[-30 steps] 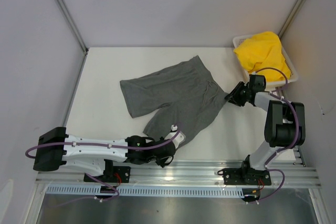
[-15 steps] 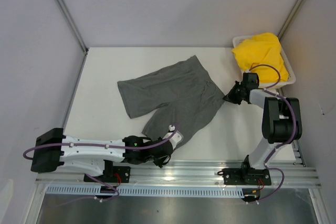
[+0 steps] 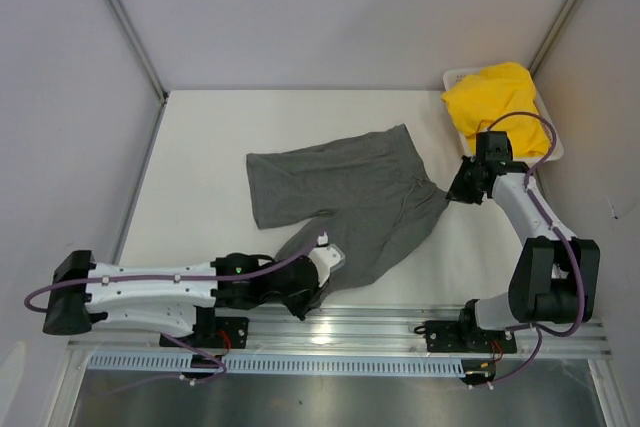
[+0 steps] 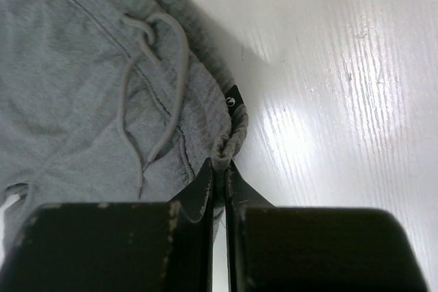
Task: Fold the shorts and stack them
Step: Fold the shorts
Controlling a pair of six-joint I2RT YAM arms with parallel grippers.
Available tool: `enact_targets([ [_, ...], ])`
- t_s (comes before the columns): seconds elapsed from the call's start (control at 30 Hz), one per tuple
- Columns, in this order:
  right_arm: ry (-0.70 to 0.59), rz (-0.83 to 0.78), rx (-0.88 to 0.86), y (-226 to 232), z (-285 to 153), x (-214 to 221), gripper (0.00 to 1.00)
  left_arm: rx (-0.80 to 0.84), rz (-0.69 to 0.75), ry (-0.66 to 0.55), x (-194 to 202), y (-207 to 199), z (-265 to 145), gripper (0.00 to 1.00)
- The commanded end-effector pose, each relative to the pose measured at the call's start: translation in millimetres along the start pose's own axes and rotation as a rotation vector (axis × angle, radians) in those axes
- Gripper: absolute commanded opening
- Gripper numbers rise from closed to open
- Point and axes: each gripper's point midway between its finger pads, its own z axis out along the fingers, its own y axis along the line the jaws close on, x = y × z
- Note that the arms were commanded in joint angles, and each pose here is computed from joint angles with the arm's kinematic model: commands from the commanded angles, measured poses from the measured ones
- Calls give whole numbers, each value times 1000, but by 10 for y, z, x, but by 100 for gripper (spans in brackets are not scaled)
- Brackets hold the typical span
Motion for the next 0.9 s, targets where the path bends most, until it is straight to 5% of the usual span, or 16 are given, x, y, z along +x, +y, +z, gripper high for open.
enact_targets([
  [0.0,-31,-17,7,39,-264,-197,0,3,-69,-133,-561,-9,-359,0],
  [0.43,-63,138,-227,660,-280,-957,0,-328,-285,-371,-1421,1313,-1170,0],
  [0.87,-107,242,-415,1277,-191,-1743,0,-403,-445,-452,-1891,2084,-1099,0],
])
